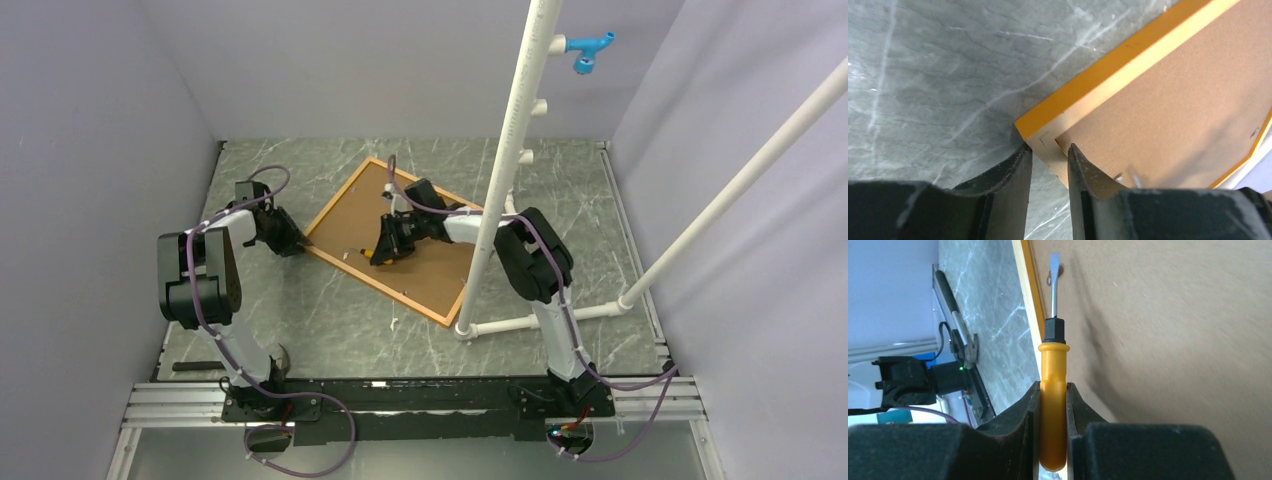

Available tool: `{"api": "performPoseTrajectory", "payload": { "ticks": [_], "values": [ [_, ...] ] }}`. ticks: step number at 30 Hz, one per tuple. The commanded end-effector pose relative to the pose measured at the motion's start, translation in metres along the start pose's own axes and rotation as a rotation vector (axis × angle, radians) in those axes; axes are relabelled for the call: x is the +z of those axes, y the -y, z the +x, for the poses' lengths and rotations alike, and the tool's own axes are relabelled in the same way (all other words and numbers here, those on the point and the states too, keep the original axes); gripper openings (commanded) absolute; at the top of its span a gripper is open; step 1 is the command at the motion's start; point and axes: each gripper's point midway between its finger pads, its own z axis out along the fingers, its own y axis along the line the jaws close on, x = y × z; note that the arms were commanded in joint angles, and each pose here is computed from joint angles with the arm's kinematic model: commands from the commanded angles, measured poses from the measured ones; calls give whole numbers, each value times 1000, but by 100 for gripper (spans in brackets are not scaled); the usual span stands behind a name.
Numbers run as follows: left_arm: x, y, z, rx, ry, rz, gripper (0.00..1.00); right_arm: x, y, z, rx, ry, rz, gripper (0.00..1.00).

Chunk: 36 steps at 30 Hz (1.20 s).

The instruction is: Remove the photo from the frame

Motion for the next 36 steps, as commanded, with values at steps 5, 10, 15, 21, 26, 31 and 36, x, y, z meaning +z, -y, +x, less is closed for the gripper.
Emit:
{"api": "performPoseTrajectory", "payload": {
  "ticks": [5,10,15,21,26,31,36],
  "values": [
    [-28,33,-3,142,75,148,51,-96,-35,-33,-106,200,-80,0],
    [-47,44,6,147,118,228,54,-114,-4,2,-88,197,41,0],
    [-58,34,47,21,54,226,52,-125,8,46,-52,166,95,0],
    [-72,36,107,-151,-28,167,61,-137,3,68,-49,173,96,0],
    [-58,66,165,-204,-170,180,64,-138,6,74,-62,173,103,0],
    [-40,87,192,-260,-245,138,64,-143,8,90,-52,152,127,0],
    [-31,84,196,-340,-163,11,63,-146,8,94,-55,159,132,0]
  ]
}}
